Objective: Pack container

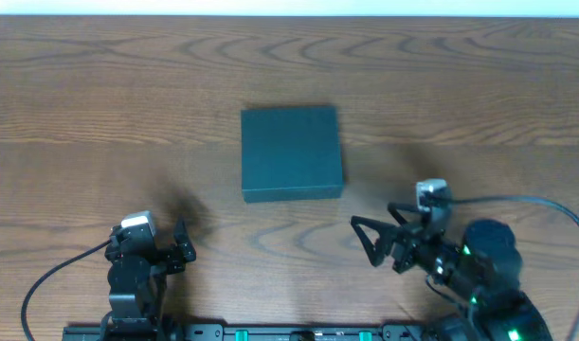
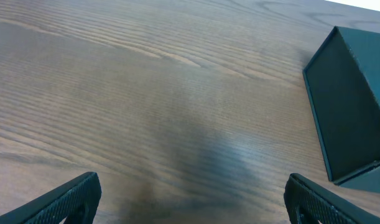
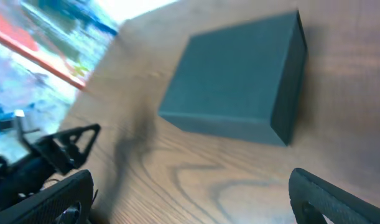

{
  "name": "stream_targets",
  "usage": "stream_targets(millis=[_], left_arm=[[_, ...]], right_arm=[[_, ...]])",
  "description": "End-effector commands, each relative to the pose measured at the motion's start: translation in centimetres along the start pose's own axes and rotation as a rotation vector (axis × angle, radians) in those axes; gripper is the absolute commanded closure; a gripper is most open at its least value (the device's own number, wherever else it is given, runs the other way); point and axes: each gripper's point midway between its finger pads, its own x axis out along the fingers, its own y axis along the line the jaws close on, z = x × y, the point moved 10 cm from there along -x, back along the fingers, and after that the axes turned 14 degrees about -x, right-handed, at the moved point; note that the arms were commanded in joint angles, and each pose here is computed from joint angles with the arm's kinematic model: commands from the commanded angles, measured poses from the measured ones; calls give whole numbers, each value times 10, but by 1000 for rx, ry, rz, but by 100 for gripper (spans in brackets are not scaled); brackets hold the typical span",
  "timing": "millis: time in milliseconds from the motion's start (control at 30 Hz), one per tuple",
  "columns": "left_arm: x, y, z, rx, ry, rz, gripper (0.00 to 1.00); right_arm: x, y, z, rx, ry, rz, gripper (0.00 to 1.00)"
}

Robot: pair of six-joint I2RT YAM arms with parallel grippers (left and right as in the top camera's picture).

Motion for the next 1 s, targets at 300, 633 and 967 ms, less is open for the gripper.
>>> stream_targets(millis=[300,633,967], left_arm=[[2,2,-3,6,-2,15,5],[2,2,-3,6,-2,15,5],[2,2,-3,6,-2,15,5]], right_arm=[[-32,-20,-22,-150,-129,-361,1],[-7,-59,-84,-182,-69,-512,1],[2,-66,-99,-169,-10,-512,1]])
